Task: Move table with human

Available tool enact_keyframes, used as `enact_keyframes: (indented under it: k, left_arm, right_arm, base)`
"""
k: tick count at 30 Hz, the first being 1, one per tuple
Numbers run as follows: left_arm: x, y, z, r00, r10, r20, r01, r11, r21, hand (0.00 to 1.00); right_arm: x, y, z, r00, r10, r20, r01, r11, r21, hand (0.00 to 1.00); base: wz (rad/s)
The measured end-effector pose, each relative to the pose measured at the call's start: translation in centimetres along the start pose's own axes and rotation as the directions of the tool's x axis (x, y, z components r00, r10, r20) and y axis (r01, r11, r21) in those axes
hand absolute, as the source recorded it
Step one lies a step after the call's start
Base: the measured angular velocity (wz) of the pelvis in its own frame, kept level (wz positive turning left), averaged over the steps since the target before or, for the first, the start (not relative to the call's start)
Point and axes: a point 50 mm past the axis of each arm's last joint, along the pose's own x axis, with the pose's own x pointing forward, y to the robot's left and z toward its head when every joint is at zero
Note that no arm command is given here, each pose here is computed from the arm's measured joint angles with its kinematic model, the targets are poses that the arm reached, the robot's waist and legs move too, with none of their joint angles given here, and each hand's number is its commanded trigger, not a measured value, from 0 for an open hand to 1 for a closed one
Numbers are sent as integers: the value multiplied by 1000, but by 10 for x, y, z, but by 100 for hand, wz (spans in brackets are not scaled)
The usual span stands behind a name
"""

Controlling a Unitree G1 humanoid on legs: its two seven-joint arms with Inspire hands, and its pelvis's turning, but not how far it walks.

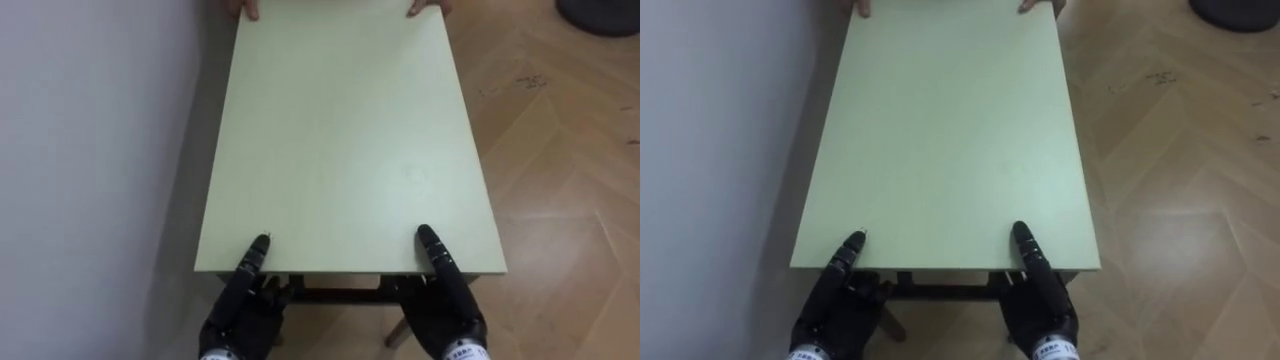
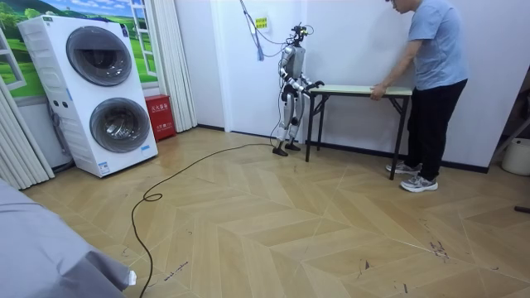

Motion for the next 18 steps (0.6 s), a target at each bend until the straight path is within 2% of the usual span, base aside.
enact_keyframes:
  k: [5, 6, 7, 8, 9, 13, 17, 18]
  left_arm:
    - [3, 5, -2, 1000, 0, 9, 0, 1000, -1, 100]
    - [3, 6, -3, 1000, 2, 8, -2, 1000, -1, 90]
    - [4, 7, -3, 1000, 3, 6, -3, 1000, 0, 69]
    - [5, 7, -4, 1000, 1, 5, -1, 1000, 0, 38]
    - [5, 7, -4, 1000, 0, 5, 0, 1000, 0, 0]
    - [6, 10, -4, 1000, -6, 8, 6, 1000, 13, 0]
    - [11, 8, -3, 998, -46, -46, 55, 973, 223, 0]
    - [12, 7, -4, 997, -51, -54, 63, 968, 243, 0]
  right_arm:
    - [0, -3, -2, 1000, -15, -6, 15, 1000, 1, 100]
    - [0, -4, -2, 1000, -18, -6, 18, 1000, 2, 100]
    - [0, -5, -2, 1000, -23, -8, 23, 1000, 2, 78]
    - [0, -5, -2, 1000, -25, -7, 25, 1000, 2, 47]
    - [0, -5, -2, 1000, -25, -7, 25, 1000, 2, 0]
    - [1, -6, -4, 1000, -27, -11, 27, 1000, 1, 0]
    - [-2, -7, -8, 997, 38, -66, -43, 997, -71, 0]
    - [-3, -7, -9, 996, 51, -78, -57, 995, -82, 0]
  base:
    - [-7]
    - [0]
    - [0]
    - [0]
    - [0]
    - [0]
    - [-6]
    - [-10]
